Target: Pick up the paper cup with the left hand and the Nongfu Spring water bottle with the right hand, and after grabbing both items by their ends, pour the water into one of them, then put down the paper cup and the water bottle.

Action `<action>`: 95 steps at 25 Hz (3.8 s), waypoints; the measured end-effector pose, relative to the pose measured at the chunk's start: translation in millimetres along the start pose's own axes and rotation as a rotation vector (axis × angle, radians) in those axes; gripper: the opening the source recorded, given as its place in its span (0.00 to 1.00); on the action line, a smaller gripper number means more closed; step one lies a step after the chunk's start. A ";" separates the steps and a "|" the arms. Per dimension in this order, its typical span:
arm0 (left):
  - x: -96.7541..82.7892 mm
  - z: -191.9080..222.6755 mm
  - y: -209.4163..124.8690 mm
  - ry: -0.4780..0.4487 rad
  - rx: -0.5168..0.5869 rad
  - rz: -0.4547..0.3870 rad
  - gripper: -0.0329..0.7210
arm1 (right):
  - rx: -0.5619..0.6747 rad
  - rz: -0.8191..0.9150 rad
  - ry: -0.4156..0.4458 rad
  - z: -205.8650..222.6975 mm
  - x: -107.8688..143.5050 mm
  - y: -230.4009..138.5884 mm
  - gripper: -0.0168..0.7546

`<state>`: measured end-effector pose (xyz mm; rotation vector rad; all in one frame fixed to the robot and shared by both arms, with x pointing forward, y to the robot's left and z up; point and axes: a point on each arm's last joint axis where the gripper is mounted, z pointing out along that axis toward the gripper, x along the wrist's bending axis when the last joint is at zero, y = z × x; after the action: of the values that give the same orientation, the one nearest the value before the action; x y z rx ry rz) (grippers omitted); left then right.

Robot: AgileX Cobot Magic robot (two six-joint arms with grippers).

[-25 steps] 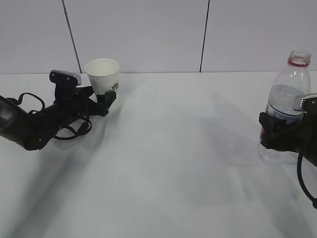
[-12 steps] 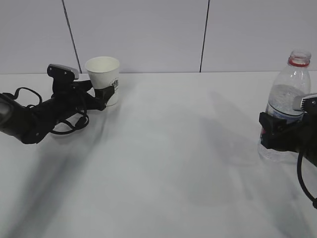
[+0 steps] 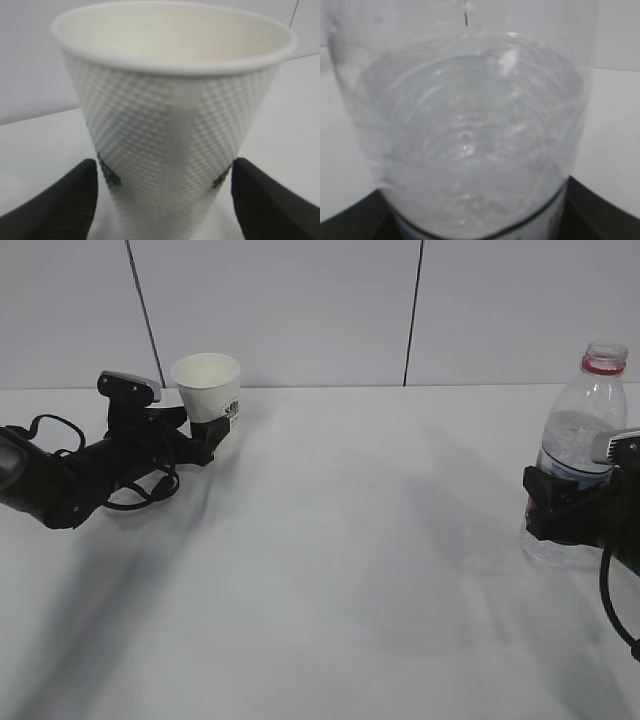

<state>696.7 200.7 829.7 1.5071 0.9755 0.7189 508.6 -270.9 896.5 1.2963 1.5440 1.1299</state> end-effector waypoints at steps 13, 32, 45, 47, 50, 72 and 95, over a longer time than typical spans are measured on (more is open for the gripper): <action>0.0 0.0 0.0 0.000 0.000 -0.002 0.75 | 0.000 0.000 0.000 0.0 0.0 0.0 0.64; 0.1 0.1 0.0 0.000 0.001 -0.002 0.72 | 0.000 0.000 0.000 0.0 0.0 0.0 0.64; -2.6 -5.5 -4.9 -0.008 -0.009 -0.015 0.72 | 0.000 0.000 -0.002 0.0 -0.2 0.0 0.64; -4.7 -9.6 -7.7 -0.016 -0.022 -0.025 0.72 | 0.000 -0.001 -0.002 0.0 -0.2 0.0 0.64; -6.3 -13.9 -10.4 -0.018 -0.035 -0.037 0.72 | 0.000 -0.001 -0.002 0.0 -0.2 0.0 0.64; -17.9 -47.8 -8.6 -0.008 0.031 -0.070 0.72 | 0.000 -0.001 -0.002 0.0 -0.2 0.0 0.64; -26.6 -72.6 3.2 -0.001 0.070 -0.075 0.71 | 0.000 -0.001 -0.002 0.0 -0.2 0.0 0.64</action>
<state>622.2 211.7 847.1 1.5230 1.0612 0.6361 508.6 -271.1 896.5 1.2958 1.5435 1.1276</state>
